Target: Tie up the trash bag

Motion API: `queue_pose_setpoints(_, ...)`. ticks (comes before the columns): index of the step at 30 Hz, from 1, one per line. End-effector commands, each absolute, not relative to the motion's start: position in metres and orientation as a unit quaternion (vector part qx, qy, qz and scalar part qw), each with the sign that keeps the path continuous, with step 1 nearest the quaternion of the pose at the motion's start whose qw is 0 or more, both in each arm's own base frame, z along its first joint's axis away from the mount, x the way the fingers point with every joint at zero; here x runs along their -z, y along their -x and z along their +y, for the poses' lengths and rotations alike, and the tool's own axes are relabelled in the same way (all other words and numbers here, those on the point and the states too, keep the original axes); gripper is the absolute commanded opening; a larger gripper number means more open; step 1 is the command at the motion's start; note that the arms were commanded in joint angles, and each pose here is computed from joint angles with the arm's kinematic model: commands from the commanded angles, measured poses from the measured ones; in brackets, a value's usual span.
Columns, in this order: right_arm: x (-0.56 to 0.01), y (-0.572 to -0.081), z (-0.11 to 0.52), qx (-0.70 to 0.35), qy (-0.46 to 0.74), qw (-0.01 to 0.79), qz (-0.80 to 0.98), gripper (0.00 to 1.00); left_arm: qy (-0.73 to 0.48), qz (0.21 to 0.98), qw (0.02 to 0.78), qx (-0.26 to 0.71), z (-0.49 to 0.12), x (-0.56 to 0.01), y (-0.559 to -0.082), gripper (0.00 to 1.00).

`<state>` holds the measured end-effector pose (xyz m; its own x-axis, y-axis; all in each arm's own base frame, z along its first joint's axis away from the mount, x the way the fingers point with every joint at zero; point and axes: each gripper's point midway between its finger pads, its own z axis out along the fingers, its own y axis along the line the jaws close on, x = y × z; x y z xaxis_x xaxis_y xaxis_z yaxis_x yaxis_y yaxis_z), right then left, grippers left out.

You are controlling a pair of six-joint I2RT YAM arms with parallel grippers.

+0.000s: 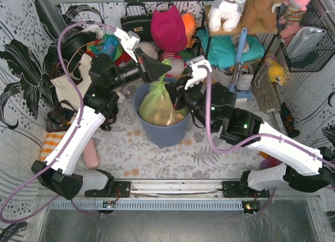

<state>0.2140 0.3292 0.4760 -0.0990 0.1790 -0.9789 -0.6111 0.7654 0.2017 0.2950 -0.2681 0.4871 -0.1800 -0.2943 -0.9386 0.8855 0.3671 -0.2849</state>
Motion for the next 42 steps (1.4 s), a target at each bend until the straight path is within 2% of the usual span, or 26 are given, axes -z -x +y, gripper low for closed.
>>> queue_pose_setpoints(1, -0.464, -0.223, 0.322, -0.291, 0.121, 0.658, 0.684, 0.00, -0.242, 0.577, 0.604, 0.493, -0.264, -0.479, -0.301, 0.00)
queue_pose_setpoints(3, -0.460, -0.227, 0.322, -0.281, 0.118, 0.661, 0.686, 0.00, -0.245, 0.577, 0.601, 0.496, -0.265, -0.477, -0.301, 0.03)
queue_pose_setpoints(4, -0.460, -0.229, 0.322, -0.280, 0.116, 0.663, 0.685, 0.00, -0.244, 0.577, 0.602, 0.496, -0.265, -0.478, -0.301, 0.09)
queue_pose_setpoints(7, -0.466, -0.229, 0.324, -0.284, 0.116, 0.670, 0.676, 0.00, -0.237, 0.574, 0.618, 0.482, -0.259, -0.488, -0.302, 0.17)
queue_pose_setpoints(9, -0.476, -0.228, 0.325, -0.296, 0.115, 0.676, 0.665, 0.01, -0.230, 0.571, 0.634, 0.468, -0.253, -0.497, -0.302, 0.32)
queue_pose_setpoints(13, -0.497, -0.224, 0.327, -0.314, 0.119, 0.684, 0.648, 0.24, -0.220, 0.554, 0.673, 0.438, -0.240, -0.525, -0.300, 0.43)
queue_pose_setpoints(16, -0.515, -0.222, 0.326, -0.324, 0.122, 0.691, 0.634, 0.32, -0.211, 0.546, 0.698, 0.412, -0.230, -0.543, -0.301, 0.54)
queue_pose_setpoints(18, -0.530, -0.220, 0.322, -0.330, 0.120, 0.698, 0.624, 0.35, -0.198, 0.543, 0.714, 0.395, -0.222, -0.551, -0.302, 0.58)
queue_pose_setpoints(24, -0.549, -0.221, 0.294, -0.304, 0.099, 0.717, 0.619, 0.38, -0.135, 0.545, 0.761, 0.326, -0.182, -0.555, -0.298, 0.63)
queue_pose_setpoints(29, -0.533, -0.240, 0.259, -0.190, 0.072, 0.738, 0.643, 0.40, -0.030, 0.568, 0.788, 0.236, -0.129, -0.525, -0.302, 0.66)
queue_pose_setpoints(33, -0.498, -0.265, 0.232, -0.114, 0.052, 0.725, 0.677, 0.42, 0.037, 0.606, 0.777, 0.165, -0.096, -0.472, -0.310, 0.67)
queue_pose_setpoints(38, -0.410, -0.312, 0.212, -0.110, 0.030, 0.653, 0.748, 0.47, 0.076, 0.665, 0.737, 0.094, -0.076, -0.381, -0.325, 0.73)
queue_pose_setpoints(42, -0.354, -0.342, 0.173, -0.067, -0.004, 0.619, 0.782, 0.54, 0.100, 0.701, 0.704, 0.051, -0.066, -0.319, -0.336, 0.77)
